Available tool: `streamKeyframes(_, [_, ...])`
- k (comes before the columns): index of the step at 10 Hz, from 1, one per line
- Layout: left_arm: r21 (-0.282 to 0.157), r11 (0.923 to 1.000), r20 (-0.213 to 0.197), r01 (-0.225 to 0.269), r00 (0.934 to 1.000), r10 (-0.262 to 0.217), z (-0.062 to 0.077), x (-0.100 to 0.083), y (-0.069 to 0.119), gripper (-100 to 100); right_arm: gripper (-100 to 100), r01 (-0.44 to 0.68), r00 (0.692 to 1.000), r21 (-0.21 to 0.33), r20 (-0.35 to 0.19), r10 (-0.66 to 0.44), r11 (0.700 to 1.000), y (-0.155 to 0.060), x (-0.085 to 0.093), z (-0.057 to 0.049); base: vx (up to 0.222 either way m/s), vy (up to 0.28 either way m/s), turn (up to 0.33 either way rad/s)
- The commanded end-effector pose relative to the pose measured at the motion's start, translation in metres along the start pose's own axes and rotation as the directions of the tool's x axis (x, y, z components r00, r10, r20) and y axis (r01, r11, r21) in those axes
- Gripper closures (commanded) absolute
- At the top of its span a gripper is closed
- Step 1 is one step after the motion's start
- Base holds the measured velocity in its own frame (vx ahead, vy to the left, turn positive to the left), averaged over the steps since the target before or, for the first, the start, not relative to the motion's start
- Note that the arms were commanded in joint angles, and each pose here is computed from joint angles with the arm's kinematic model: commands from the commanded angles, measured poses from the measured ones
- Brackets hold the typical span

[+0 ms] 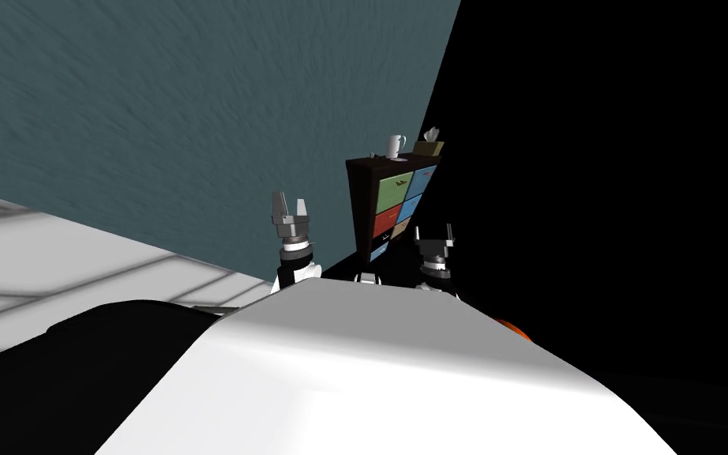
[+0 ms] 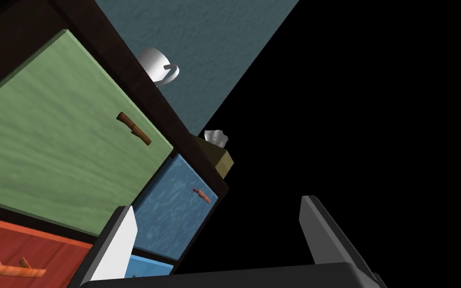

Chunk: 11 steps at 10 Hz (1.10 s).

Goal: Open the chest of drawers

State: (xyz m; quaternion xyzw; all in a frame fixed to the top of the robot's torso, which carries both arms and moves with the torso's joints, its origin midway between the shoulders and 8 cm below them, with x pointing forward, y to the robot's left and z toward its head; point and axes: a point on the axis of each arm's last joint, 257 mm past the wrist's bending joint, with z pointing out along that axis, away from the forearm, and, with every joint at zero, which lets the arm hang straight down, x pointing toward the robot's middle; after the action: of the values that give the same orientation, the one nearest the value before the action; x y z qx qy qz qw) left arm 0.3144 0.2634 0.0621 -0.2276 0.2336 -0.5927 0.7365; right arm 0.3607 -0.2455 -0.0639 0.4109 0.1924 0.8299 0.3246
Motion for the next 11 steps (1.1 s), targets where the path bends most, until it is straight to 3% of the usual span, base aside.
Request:
streamKeyframes(1, [0.000, 1.0000, 0.000, 0.000, 1.0000, 0.000, 0.000, 0.000, 0.000, 0, -100, -0.092, 0.996, 0.015, 0.017, 0.091, 0.996, -0.008, -0.006, -0.006, 0.065, -0.064, 0.101])
streamKeyframes(5, [0.000, 1.0000, 0.000, 0.000, 1.0000, 0.000, 0.000, 0.000, 0.000, 0, -100, -0.222, 0.974, 0.031, 0.055, 0.220, 0.975, -0.022, -0.017, -0.017, 0.048, -0.047, 0.108])
streamKeyframes(7, [0.000, 1.0000, 0.000, 0.000, 1.0000, 0.000, 0.000, 0.000, 0.000, 0, -100, -0.259, 0.965, 0.029, 0.056, 0.257, 0.965, -0.022, -0.017, -0.017, 0.045, -0.048, 0.060])
streamKeyframes(11, [0.000, 1.0000, 0.000, 0.000, 1.0000, 0.000, 0.000, 0.000, 0.000, 0, -100, -0.403, 0.912, 0.029, 0.100, 0.399, 0.915, -0.035, -0.028, -0.029, 0.049, -0.061, 0.157])
